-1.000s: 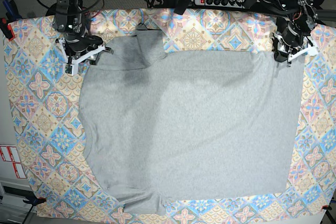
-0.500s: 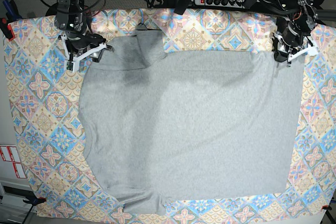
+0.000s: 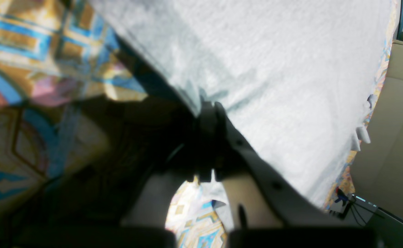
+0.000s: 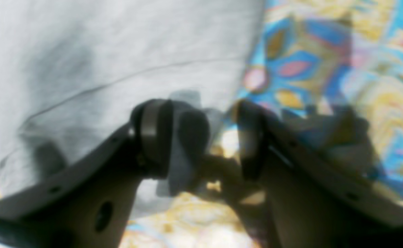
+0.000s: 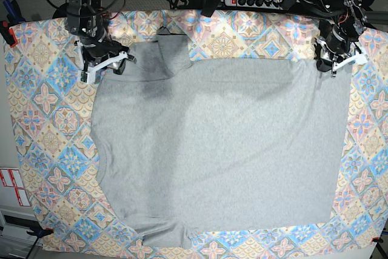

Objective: Fold the T-shirt properly
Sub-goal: 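Pull the gripped edge with both grippers, folding a strip over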

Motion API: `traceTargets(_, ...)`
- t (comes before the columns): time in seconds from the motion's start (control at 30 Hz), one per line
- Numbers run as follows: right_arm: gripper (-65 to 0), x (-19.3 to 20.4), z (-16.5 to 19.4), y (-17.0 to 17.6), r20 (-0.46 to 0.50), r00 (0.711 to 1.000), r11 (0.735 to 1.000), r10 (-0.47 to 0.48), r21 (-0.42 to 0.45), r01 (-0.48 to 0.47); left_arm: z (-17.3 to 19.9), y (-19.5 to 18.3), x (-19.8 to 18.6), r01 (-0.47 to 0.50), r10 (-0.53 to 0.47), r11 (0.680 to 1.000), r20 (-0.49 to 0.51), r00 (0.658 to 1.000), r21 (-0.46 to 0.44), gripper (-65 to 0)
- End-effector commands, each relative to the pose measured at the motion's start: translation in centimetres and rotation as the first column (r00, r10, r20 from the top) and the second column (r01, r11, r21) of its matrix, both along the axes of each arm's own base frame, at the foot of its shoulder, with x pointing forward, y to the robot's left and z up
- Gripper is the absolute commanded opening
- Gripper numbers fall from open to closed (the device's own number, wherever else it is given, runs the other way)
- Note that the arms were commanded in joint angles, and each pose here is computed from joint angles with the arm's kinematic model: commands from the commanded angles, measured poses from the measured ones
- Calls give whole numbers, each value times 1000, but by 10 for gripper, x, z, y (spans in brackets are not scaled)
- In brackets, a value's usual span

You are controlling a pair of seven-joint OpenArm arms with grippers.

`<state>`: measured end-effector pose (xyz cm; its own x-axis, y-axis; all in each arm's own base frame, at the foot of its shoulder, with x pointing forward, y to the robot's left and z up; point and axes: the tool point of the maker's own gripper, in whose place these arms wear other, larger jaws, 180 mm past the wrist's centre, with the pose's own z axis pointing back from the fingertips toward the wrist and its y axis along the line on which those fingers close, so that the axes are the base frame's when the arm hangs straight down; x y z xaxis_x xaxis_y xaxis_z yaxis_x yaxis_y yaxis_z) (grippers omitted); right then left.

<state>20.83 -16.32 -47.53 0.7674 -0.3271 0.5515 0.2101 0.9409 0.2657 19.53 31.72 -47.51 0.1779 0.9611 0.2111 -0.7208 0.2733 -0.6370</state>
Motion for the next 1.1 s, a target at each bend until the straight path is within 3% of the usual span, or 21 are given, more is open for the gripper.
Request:
traceTargets(0.0,-354,-2,0,11,-13,1000,999,25,31,-25,5,6,2,5,-6,1000,3,1000,22,-650)
traceTargets(0.3,-373,8,3,30,5,997,996,74,49,-74,5,6,2,5,-6,1000,3,1000,22,-650)
traceTargets(0.53,-568,9,3,29,6,997,996,71,48,-71,5,6,2,6,-6,1000,3,1000,21,-650)
traceTargets(0.67,-649,11,6,26,19,998,997,63,43,-63,5,5,2,8,-8,1000,2,1000,17,-650)
traceTargets(1.07,-650,-9,20,-51,32,992,992,-121,-43,122,-5,-9,-10,64,-63,998,-45,997,9,-650)
